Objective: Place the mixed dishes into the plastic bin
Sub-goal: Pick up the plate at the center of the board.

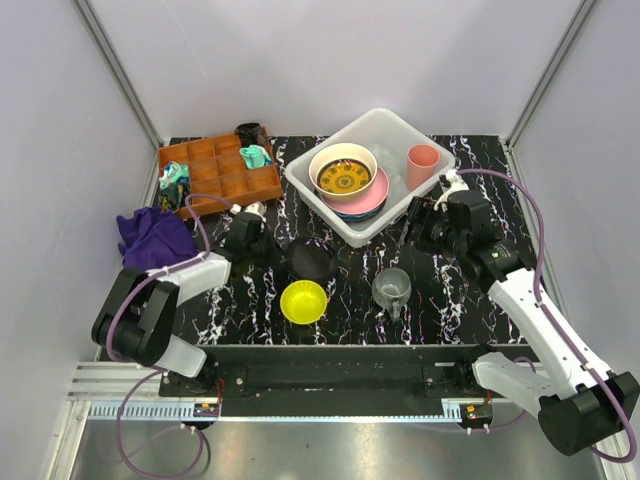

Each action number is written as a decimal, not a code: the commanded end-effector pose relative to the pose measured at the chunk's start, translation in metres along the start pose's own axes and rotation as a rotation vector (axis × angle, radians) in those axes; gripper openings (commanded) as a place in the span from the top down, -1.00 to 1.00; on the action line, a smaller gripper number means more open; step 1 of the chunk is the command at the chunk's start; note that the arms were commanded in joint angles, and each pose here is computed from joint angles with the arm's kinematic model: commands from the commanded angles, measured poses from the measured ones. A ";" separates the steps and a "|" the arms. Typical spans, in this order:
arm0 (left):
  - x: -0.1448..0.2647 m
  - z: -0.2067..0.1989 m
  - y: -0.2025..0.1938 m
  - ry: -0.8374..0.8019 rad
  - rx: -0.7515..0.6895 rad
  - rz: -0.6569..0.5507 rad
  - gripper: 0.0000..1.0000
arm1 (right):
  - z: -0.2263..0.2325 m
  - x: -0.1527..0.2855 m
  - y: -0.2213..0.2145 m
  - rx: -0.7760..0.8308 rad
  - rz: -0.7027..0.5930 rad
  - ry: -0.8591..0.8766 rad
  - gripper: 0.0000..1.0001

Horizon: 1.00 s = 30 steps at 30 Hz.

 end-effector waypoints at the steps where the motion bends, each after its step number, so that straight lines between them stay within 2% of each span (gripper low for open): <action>1: 0.020 0.005 0.020 0.024 -0.008 -0.105 1.00 | 0.004 -0.003 0.006 -0.008 -0.029 0.035 -0.52; 5: 0.036 0.007 0.028 0.012 0.014 -0.123 1.00 | 0.005 -0.010 0.004 -0.007 -0.005 0.055 -0.53; 12: 0.073 -0.018 0.043 -0.099 0.024 -0.183 1.00 | 0.006 -0.035 -0.012 -0.011 0.130 0.129 -0.57; 19: 0.113 -0.045 0.050 -0.205 0.022 -0.200 1.00 | 0.010 -0.048 -0.020 -0.038 0.153 0.214 -0.59; 23: 0.136 -0.054 0.046 -0.277 0.016 -0.202 1.00 | 0.019 -0.048 -0.023 -0.054 0.165 0.325 -0.58; 30: 0.150 -0.054 0.031 -0.341 0.027 -0.159 1.00 | 0.032 -0.052 -0.018 -0.069 0.151 0.418 -0.59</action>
Point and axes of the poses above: each gripper's point midway between its finger pads, its own x axis back along the fingers, its own z axis along the line the jaws close on, y = z × x, the point moved 8 cm from there along x, back along the fingers, and after that the axes turned 14 degrees about x, right-handed, at the moved point
